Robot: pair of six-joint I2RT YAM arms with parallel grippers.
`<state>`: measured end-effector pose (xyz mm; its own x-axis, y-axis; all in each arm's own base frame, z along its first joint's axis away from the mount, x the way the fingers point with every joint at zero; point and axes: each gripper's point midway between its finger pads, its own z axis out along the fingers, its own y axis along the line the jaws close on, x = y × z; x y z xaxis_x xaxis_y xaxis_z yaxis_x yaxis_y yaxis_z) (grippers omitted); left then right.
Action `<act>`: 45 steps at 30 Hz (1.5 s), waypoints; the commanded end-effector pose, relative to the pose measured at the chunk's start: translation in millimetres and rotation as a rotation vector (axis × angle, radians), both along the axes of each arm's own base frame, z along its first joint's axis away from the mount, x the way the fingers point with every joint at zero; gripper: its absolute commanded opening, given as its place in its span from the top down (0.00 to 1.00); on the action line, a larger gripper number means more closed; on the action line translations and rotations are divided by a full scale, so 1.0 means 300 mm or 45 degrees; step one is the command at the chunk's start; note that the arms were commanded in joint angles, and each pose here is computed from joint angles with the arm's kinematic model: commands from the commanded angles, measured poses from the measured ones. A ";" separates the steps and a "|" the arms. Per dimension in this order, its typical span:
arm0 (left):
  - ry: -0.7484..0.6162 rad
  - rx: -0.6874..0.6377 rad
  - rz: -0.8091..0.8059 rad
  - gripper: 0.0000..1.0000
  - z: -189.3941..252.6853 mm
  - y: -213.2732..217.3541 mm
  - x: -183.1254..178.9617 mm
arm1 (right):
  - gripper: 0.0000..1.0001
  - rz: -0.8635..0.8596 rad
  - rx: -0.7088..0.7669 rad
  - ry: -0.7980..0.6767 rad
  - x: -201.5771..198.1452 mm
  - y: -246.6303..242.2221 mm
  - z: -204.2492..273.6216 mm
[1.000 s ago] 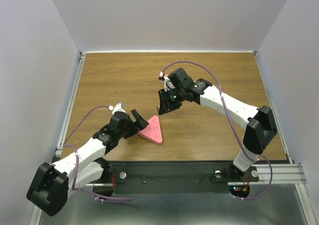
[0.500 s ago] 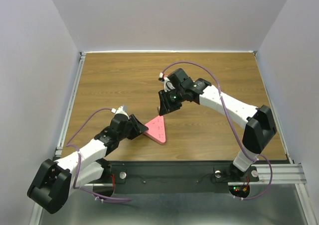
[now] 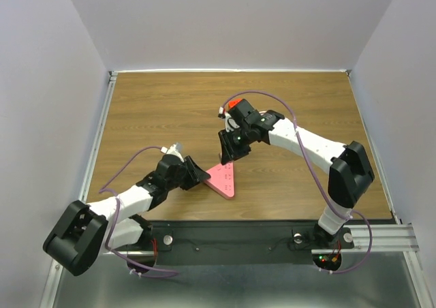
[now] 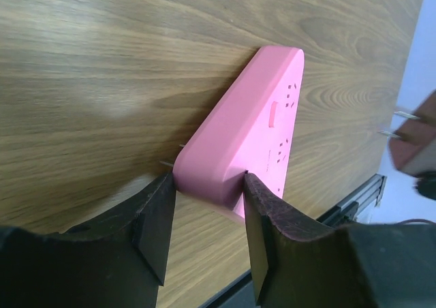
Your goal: Insert the plug
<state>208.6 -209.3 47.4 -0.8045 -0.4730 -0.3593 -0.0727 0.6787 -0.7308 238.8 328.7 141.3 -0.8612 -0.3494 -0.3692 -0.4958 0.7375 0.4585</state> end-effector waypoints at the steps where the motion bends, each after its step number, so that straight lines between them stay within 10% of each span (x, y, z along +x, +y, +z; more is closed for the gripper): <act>1: 0.014 0.047 -0.054 0.91 -0.021 -0.022 -0.011 | 0.99 -0.038 -0.054 0.063 -0.017 -0.024 -0.054; 45: -0.035 0.065 -0.070 0.97 -0.001 -0.035 -0.004 | 0.99 -0.188 -0.230 0.282 0.017 -0.092 -0.169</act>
<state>208.1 -223.5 49.2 -0.8182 -0.4419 -0.3678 -0.0390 0.6810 -0.7312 235.9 294.8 82.5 -0.9583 -0.2706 -0.0915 -0.2845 0.8758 0.3899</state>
